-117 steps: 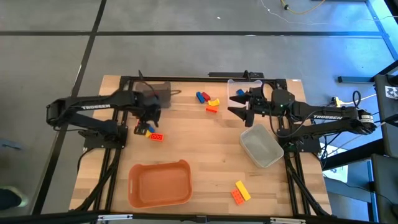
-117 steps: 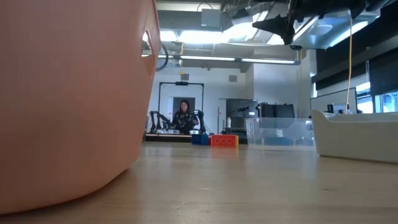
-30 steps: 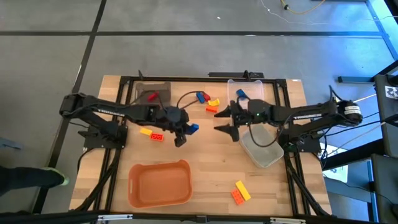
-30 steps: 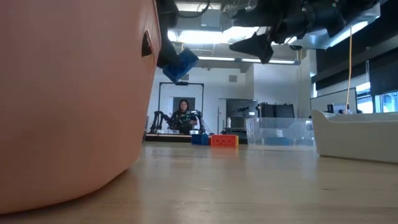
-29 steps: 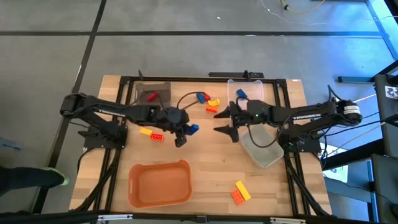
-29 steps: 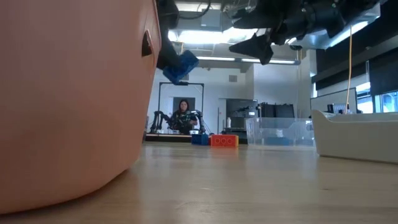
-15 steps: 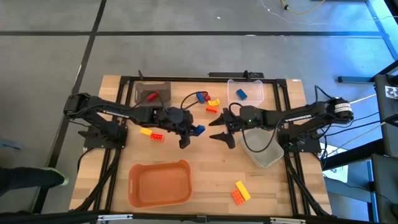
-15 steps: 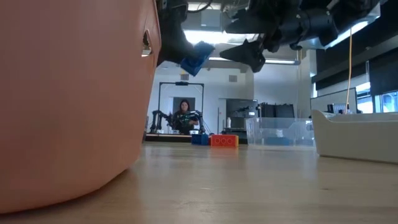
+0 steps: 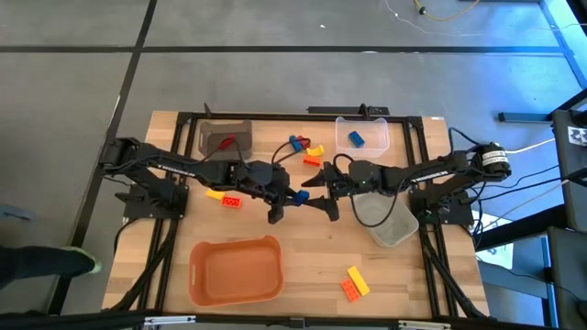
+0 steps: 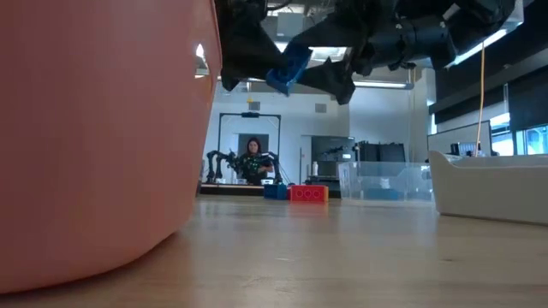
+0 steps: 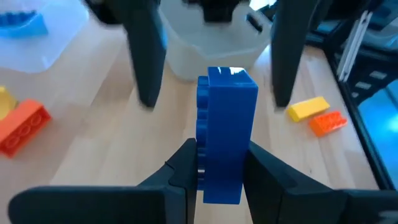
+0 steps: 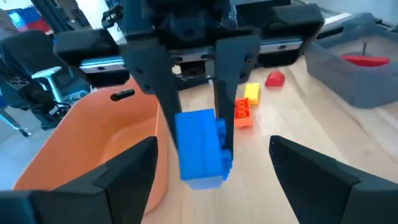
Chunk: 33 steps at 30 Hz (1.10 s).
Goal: Sort & place blocks by color
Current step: Put the bottom blue game piece into the transparent bin
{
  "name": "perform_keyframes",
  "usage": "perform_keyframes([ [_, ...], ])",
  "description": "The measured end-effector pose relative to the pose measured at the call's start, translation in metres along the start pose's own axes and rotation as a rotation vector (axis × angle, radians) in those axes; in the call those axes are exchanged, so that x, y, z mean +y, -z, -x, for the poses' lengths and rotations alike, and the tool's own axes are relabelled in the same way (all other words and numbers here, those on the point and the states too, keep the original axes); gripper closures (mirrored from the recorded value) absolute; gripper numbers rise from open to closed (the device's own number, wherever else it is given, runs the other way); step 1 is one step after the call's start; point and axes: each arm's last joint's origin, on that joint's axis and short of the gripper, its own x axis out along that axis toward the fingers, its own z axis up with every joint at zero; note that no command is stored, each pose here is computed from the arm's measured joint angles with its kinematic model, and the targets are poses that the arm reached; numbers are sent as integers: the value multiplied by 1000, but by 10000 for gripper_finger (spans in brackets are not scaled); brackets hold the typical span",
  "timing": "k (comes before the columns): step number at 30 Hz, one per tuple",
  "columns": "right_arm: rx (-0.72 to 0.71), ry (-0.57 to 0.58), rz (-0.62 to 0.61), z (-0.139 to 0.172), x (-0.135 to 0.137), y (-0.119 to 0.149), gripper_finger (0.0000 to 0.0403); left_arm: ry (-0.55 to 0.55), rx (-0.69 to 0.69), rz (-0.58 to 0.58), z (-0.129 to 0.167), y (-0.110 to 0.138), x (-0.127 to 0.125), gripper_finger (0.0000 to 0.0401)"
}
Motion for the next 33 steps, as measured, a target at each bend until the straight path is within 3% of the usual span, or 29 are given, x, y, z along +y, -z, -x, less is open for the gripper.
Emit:
perform_keyframes([
  [5,-15,-5,-11,-1,2,-6,113,-12,9,4,-1,1,3,313],
  [14,9,-22,-17,-2,2,-5,234,-12,0,2,-1,1,2,313],
  [21,17,-34,-47,-1,2,-5,291,-5,-13,7,-1,-1,2,313],
  [27,15,-31,-69,2,2,-8,301,2,-14,17,0,-2,3,287],
  [33,97,43,-48,32,-7,-21,302,-15,56,54,23,-7,19,240],
])
